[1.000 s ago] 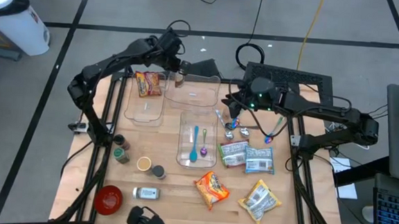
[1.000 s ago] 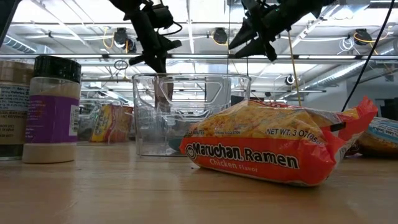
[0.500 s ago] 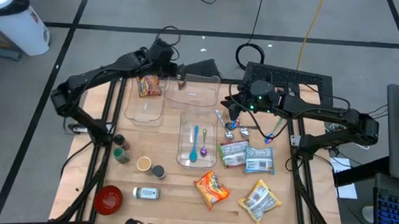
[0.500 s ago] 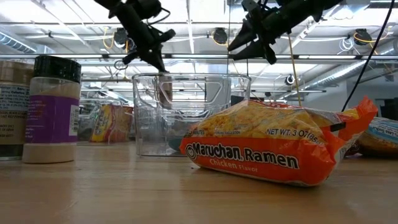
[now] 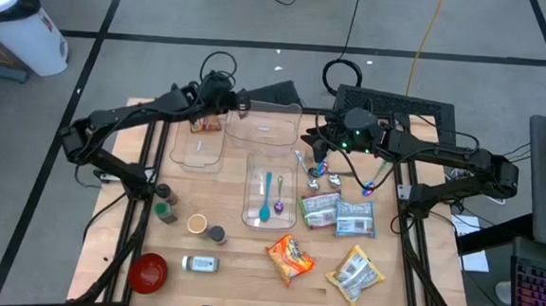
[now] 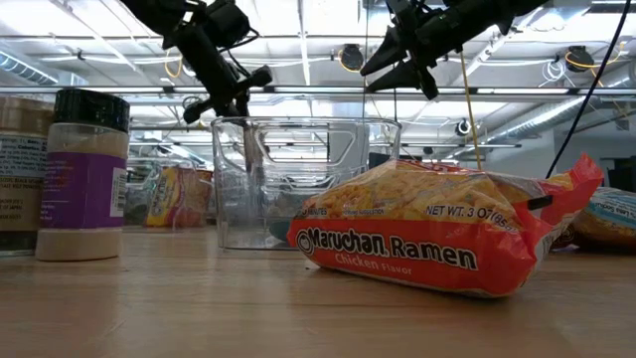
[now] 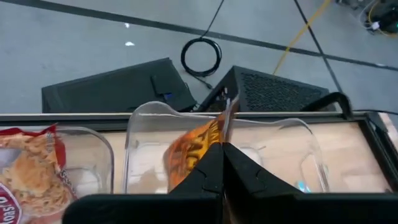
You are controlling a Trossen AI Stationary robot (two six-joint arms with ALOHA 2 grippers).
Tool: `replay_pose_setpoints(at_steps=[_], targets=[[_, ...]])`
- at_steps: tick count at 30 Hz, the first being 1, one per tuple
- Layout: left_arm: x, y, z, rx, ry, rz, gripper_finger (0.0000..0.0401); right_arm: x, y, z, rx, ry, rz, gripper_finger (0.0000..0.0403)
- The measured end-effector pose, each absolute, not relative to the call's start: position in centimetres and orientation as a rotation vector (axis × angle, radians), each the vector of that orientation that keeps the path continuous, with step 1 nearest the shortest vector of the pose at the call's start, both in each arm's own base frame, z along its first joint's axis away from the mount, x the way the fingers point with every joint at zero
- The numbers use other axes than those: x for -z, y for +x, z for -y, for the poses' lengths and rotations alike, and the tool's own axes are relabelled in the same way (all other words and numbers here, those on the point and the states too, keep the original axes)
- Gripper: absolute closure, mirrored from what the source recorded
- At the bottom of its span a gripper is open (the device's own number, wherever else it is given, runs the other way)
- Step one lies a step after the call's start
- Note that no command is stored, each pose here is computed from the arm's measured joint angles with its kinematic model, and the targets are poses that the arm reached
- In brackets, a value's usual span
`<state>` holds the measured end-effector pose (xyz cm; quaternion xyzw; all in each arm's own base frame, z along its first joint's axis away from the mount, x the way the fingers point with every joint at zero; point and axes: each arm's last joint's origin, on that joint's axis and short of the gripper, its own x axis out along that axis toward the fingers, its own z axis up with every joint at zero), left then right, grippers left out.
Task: Pick & Place Food Item
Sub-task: Put the brown seasoning pack into the top right transparent bin
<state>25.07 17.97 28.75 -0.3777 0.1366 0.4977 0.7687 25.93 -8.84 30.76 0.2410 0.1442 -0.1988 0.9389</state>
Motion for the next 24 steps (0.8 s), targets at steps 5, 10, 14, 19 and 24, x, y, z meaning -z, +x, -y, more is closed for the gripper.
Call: replay_pose_setpoints(at_steps=[5,10,14,19,24], targets=[[-28.4,24.8,-18.2,-1.122,-0.812,-0.289,0.0401,-30.8,25.9,8.8,0.406,0.493,-0.295,0.0248],[-27.4,24.8,-18.8,-1.142,-0.816,-0.341,0.0401,-30.8,25.9,8.8,0.407,0.501,-0.294,0.0248],[-26.6,25.2,-19.0,-1.135,-0.820,-0.372,0.0401,-30.8,25.9,8.8,0.408,0.502,-0.293,0.0248],[-25.4,25.9,-19.2,-1.135,-0.812,-0.422,0.0401,-30.8,25.9,8.8,0.408,0.503,-0.293,0.0248],[-24.3,26.2,-19.5,-1.148,-0.813,-0.468,0.0401,-30.8,25.9,8.8,0.409,0.511,-0.292,0.0248]])
